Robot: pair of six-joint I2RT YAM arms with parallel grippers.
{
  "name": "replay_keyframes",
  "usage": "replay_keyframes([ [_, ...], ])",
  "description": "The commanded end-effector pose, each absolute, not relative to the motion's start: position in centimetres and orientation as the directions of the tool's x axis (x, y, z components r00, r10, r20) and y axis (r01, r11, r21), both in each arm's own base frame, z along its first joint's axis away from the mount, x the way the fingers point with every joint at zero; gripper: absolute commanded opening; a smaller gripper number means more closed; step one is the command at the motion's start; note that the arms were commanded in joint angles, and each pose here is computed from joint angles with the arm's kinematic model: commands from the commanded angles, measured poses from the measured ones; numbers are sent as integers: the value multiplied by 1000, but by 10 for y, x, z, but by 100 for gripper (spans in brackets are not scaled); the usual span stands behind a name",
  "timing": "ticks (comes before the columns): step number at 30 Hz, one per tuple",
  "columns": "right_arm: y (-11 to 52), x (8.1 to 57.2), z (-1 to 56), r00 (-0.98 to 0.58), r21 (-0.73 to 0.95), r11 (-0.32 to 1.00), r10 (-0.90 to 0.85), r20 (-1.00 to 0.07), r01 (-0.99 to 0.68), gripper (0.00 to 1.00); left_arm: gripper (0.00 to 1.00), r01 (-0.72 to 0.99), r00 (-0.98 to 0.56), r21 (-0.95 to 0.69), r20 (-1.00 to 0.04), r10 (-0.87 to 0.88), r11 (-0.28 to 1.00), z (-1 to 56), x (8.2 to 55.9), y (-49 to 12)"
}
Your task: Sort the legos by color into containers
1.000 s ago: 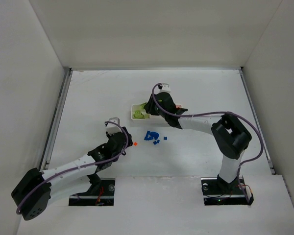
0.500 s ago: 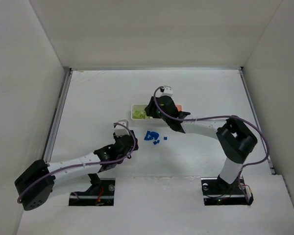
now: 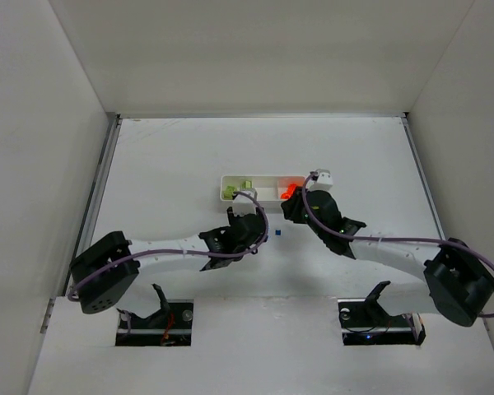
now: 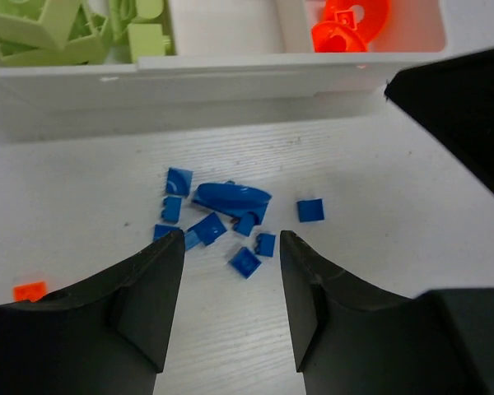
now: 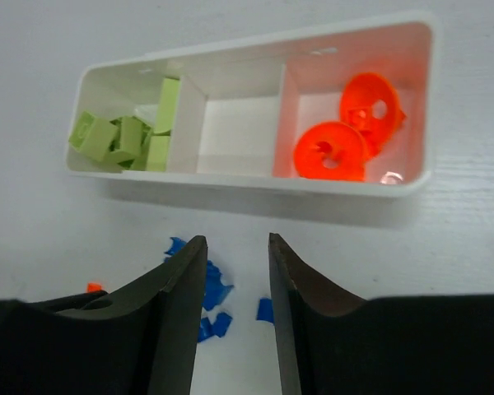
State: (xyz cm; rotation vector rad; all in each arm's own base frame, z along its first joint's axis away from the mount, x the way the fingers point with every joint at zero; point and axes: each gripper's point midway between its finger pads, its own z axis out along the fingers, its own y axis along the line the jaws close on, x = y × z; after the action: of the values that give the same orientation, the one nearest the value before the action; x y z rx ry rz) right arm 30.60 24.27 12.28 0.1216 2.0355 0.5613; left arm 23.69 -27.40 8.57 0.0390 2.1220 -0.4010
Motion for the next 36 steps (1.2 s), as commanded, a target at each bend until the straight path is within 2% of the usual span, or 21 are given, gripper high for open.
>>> replay_keyframes([
  [1,220,305,123,-473,450,888,357,-805,-96,44,47,177,-506,-263,-851,-142,948,102,254,-293],
  [4,206,299,116,-471,461,885,378,-797,-70,52,48,185,-508,-214,-856,-93,959,93,261,-303],
  [8,195,294,113,-463,466,883,389,-797,-60,57,49,179,-521,-156,-853,-41,971,77,265,-308],
  [19,191,289,106,-468,484,872,401,-788,-67,64,53,154,-500,-73,-866,14,985,62,274,-306],
  [28,190,288,104,-470,485,872,402,-786,-65,64,43,159,-512,-55,-858,35,986,51,271,-308],
  [36,190,287,103,-471,485,872,402,-785,-64,64,32,163,-484,-94,-875,-3,982,73,271,-309],
])
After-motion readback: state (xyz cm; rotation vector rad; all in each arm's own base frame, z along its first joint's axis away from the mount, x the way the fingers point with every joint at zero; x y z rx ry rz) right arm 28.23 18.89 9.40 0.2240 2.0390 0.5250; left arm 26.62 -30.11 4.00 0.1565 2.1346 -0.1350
